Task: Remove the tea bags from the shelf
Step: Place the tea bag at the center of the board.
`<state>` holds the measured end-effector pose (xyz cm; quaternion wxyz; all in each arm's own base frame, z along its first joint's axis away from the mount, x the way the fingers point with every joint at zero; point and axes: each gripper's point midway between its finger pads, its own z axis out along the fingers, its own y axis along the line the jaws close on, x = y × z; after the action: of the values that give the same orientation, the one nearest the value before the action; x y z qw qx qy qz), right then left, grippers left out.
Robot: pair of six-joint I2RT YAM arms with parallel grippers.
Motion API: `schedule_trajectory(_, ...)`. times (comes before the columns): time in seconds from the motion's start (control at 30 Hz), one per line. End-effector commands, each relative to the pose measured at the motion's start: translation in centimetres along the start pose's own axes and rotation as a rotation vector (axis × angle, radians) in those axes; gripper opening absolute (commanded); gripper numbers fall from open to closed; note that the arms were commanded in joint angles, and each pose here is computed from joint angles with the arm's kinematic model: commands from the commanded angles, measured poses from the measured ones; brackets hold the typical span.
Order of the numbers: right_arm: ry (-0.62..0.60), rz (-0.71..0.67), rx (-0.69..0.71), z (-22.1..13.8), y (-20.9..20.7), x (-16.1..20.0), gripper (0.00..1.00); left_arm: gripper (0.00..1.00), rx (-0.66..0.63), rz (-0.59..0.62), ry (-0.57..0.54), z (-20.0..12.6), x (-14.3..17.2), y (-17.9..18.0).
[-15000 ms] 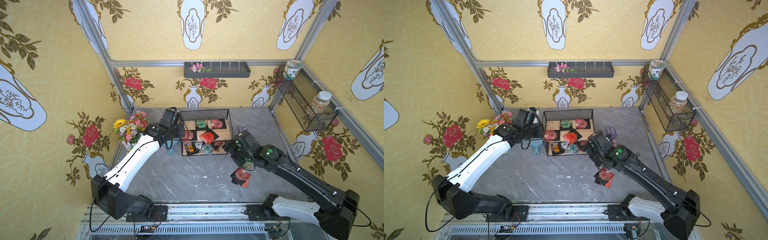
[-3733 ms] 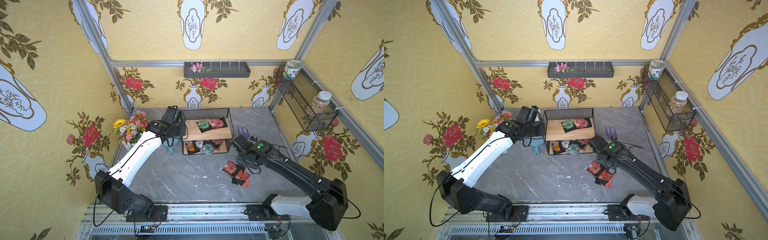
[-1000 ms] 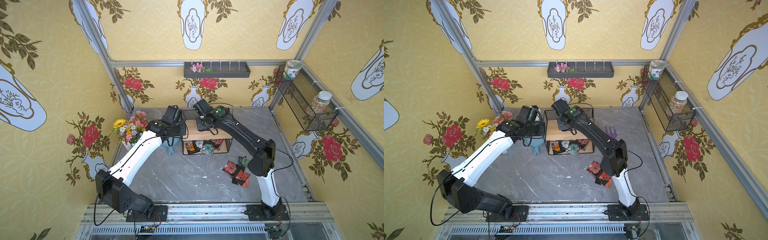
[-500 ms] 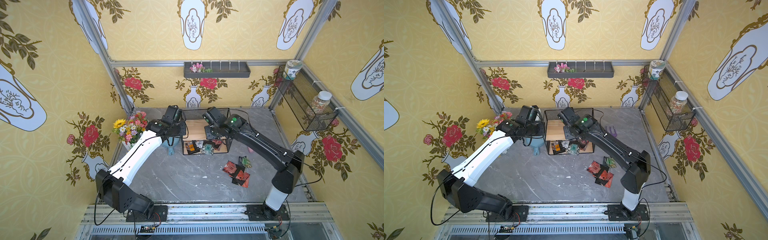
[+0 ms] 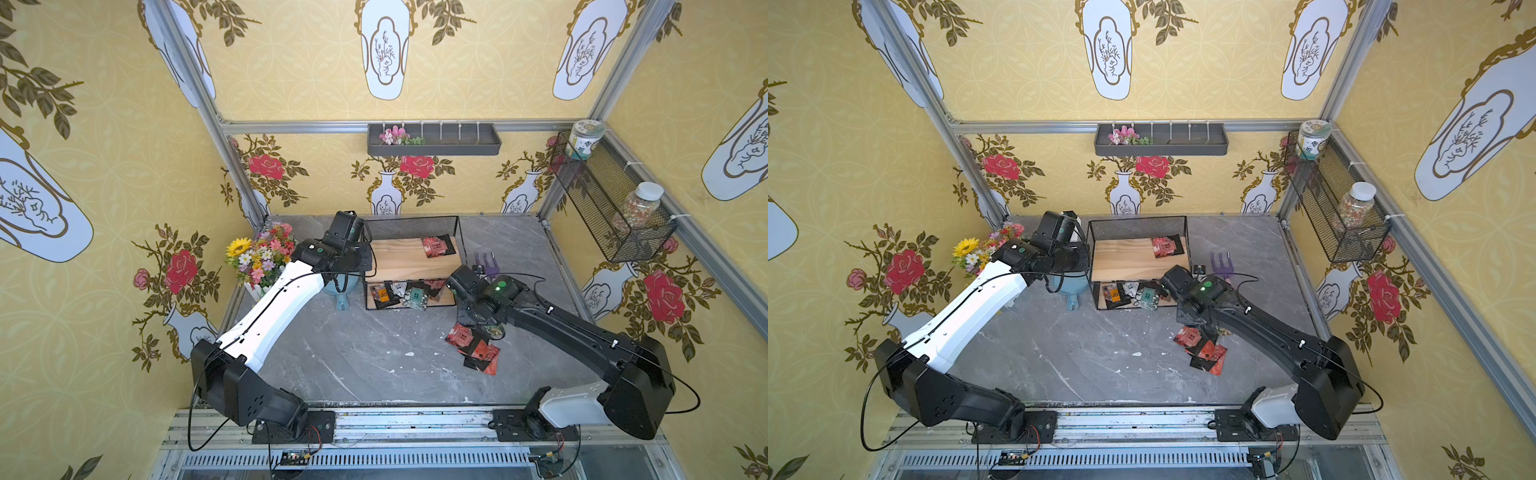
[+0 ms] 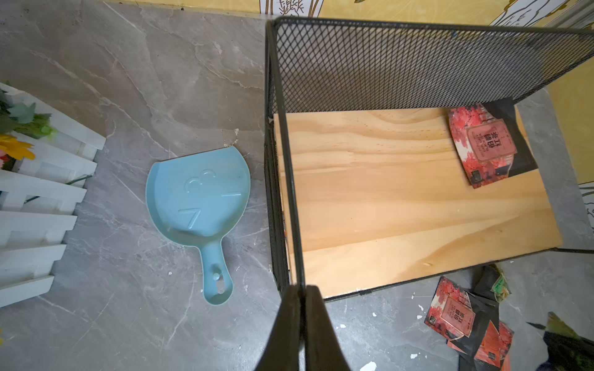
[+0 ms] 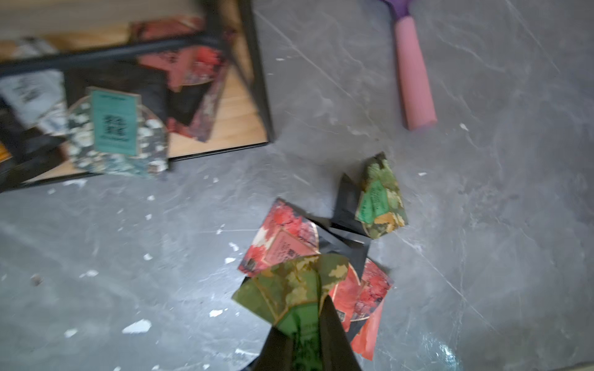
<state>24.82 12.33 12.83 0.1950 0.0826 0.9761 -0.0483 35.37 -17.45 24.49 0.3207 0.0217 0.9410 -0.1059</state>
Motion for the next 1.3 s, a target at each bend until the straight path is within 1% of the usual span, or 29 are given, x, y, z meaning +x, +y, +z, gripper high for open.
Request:
schedule_trajectory(0.0,0.017,0.146,0.024,1.4,-1.8,0.3,0.18,0.00,-0.003,0.025,0.020,0.2,0.5,0.1)
schedule_trajectory(0.1,0.077,0.220,0.036,3.5,-3.2,1.1,0.18,0.00,-0.005,0.026,0.022,0.3,0.5,0.1)
schedule_trajectory(0.2,0.110,0.265,0.033,5.1,-3.6,1.9,0.20,0.00,-0.003,0.028,0.024,0.4,0.5,0.1)
schedule_trajectory(0.5,0.148,0.307,0.071,7.7,-4.4,3.3,0.30,0.00,-0.005,0.033,0.029,0.5,0.4,0.0)
schedule_trajectory(0.67,0.147,0.313,0.081,8.0,-4.6,3.5,0.43,0.00,-0.007,0.037,0.028,0.5,0.3,0.0)
schedule_trajectory(0.8,0.141,0.316,0.094,7.8,-4.9,3.5,0.49,0.00,-0.009,0.038,0.033,0.6,0.5,0.1)
schedule_trajectory(0.9,0.134,0.325,0.101,7.4,-5.1,3.3,0.50,0.00,-0.008,0.037,0.031,0.6,0.4,0.0)
schedule_trajectory(1.07,0.085,0.329,0.103,5.7,-5.4,2.1,0.50,0.00,-0.005,0.036,0.030,0.6,0.4,0.0)
schedule_trajectory(1.17,0.020,0.321,0.124,3.5,-5.7,0.5,0.52,0.00,-0.004,0.034,0.029,0.6,0.4,0.0)
schedule_trajectory(1.27,-0.110,0.276,0.143,-0.3,-5.5,-2.3,0.60,0.00,-0.004,0.034,0.029,0.5,0.4,0.0)
